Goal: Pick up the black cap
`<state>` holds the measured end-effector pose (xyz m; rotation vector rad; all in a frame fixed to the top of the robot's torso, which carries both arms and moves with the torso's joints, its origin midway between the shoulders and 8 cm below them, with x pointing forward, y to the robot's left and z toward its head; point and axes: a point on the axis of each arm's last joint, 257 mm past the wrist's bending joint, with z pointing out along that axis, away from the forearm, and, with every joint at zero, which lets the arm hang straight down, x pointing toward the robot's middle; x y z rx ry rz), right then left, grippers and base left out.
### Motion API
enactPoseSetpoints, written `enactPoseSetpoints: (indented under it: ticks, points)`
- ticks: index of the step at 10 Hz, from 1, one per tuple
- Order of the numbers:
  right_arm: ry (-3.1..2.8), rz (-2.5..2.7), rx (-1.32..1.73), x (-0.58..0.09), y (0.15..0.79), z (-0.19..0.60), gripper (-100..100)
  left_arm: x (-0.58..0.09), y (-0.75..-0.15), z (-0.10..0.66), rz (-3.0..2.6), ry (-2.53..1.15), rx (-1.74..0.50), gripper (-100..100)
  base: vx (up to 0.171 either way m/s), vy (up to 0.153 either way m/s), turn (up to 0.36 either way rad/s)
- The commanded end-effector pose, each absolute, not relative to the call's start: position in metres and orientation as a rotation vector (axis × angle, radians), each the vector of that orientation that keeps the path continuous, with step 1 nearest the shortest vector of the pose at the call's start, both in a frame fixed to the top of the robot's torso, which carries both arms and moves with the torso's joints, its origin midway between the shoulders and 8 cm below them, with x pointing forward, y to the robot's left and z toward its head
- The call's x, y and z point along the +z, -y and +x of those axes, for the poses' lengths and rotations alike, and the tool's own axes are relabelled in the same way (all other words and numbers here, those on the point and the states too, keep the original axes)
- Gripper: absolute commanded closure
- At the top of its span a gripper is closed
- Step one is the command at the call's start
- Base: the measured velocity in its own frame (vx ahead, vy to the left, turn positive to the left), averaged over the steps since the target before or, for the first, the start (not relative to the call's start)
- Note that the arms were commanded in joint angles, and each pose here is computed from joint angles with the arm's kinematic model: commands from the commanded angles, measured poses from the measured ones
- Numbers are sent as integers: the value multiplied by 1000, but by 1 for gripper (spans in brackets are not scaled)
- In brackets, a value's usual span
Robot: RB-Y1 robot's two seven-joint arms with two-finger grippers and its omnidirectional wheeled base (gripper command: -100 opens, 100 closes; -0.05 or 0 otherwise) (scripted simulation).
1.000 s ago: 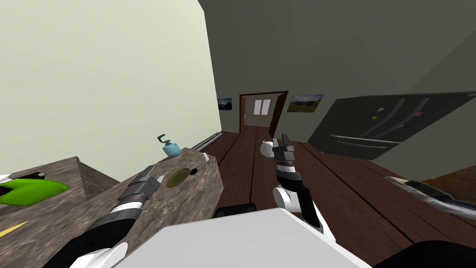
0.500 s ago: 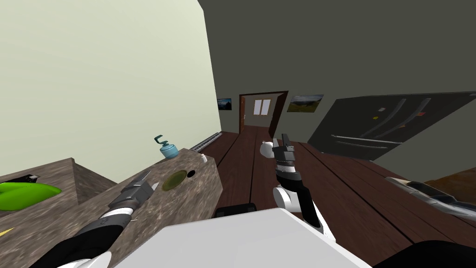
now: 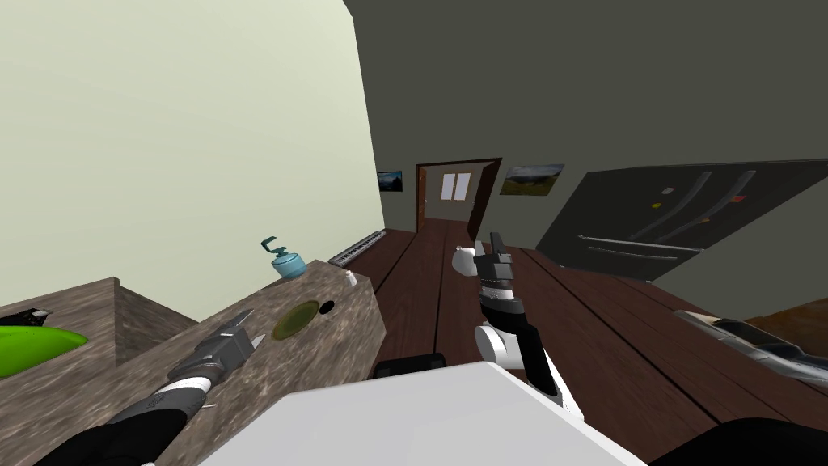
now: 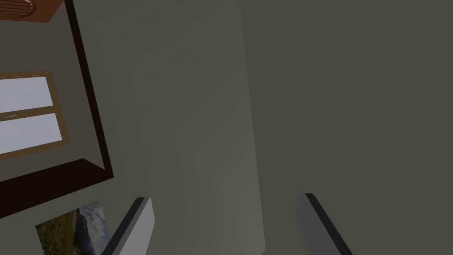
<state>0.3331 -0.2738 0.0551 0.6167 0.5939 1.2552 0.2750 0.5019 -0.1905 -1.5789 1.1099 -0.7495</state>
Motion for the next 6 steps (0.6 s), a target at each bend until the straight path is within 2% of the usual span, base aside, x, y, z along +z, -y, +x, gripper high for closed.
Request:
enactPoseSetpoints:
  ticks: [1,6]
  points:
    - [-594,617,1255,55,274,333,0,-200,-505,268,-1625,-1129,-722,-100,42,-28,3]
    - [-594,617,1255,55,274,333,0,-223,-515,247,-1751,-1173,-653,-100,47,-23,4]
